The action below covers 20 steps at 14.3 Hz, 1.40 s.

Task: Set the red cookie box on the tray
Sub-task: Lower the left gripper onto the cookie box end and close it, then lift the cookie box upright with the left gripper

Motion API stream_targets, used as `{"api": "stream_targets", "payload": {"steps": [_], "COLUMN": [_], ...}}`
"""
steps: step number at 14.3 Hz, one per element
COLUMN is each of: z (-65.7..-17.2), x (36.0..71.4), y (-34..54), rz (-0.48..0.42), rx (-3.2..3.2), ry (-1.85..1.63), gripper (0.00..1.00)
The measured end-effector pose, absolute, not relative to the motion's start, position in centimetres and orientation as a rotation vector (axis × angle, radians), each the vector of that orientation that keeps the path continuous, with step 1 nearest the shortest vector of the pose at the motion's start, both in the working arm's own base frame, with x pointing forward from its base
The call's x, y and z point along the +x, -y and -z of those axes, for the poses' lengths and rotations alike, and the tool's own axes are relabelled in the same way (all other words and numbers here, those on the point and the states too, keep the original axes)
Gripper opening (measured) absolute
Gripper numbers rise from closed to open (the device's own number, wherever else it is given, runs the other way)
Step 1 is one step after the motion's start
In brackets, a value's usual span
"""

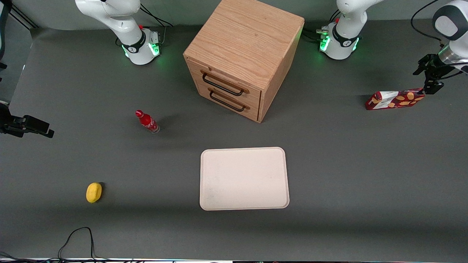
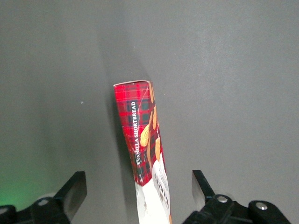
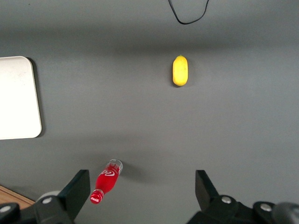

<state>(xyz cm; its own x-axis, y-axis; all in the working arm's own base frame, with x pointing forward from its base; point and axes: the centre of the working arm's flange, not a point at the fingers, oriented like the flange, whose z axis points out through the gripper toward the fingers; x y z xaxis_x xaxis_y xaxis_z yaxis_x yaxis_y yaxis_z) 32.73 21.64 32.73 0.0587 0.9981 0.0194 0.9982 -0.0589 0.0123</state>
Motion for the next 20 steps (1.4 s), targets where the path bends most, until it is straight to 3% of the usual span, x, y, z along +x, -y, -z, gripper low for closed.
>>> {"api": "stream_targets", "payload": {"steps": [8,17,19,20], "z": [-27.1,-25.7,-25.6,-25.6], "x": [33.7,34.1,34.1,34.1], "y": [-22.0,-21.0,-21.0,-21.0], "rz": [0.014,-0.024,-0.027,-0.029], "rx": [-2.253,-2.249,-2.247,-2.246], "ry": [2.203,2.228,2.229,2.23], "gripper": [1.0,1.0,0.95,0.85]}}
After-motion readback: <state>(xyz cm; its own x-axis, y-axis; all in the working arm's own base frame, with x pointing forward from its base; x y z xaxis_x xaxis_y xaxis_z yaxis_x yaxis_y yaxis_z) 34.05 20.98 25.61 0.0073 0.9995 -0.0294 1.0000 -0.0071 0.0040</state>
